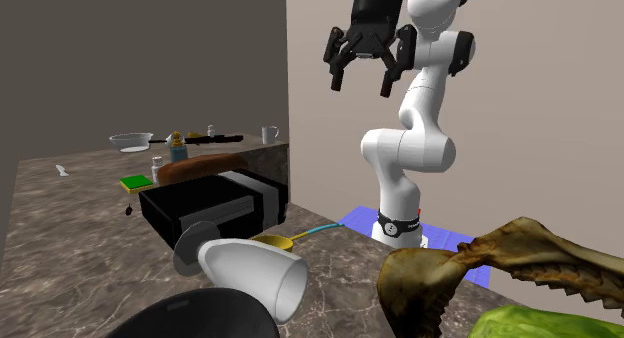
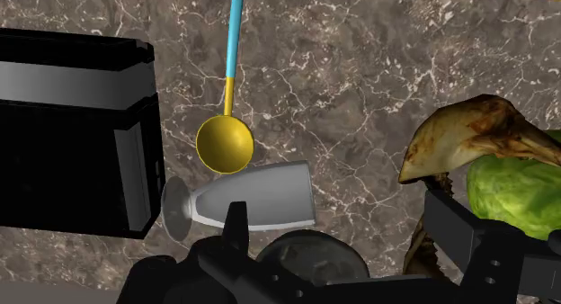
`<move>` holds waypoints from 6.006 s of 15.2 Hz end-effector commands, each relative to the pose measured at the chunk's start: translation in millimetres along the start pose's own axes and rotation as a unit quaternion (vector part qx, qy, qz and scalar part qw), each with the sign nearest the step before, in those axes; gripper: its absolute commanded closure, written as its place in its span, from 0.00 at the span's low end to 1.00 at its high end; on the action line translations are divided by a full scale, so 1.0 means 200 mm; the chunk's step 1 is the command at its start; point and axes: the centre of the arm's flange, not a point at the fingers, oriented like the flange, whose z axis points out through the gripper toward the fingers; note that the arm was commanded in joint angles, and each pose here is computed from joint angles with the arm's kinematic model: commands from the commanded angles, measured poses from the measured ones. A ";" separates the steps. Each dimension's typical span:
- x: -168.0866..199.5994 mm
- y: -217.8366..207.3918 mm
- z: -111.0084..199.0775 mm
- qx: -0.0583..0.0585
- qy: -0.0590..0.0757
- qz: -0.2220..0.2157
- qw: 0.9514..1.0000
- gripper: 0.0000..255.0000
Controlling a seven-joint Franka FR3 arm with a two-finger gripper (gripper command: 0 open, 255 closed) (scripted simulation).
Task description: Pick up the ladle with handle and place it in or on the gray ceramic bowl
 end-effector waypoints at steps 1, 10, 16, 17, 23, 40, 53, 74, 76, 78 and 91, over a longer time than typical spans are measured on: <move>0.00 0.00 0.00 0.000 0.000 0.000 1.000 0.00; 0.03 0.19 0.57 0.007 -0.019 0.034 0.999 0.00; 0.02 0.32 0.94 0.012 -0.032 0.057 0.998 0.00; 0.02 0.34 1.01 0.013 -0.034 0.061 0.997 0.00; 0.00 0.46 1.39 0.018 -0.047 0.083 0.995 0.00; -0.02 0.47 1.65 0.019 -0.049 0.087 0.995 0.00; -0.01 0.48 1.57 0.019 -0.049 0.087 0.995 1.00; 0.08 0.53 1.03 0.019 -0.049 0.087 0.995 1.00; 0.09 0.54 0.98 0.019 -0.049 0.087 0.995 1.00; 0.10 0.54 0.93 0.019 -0.049 0.087 0.995 1.00; 0.85 0.30 0.99 0.019 -0.049 0.087 0.995 1.00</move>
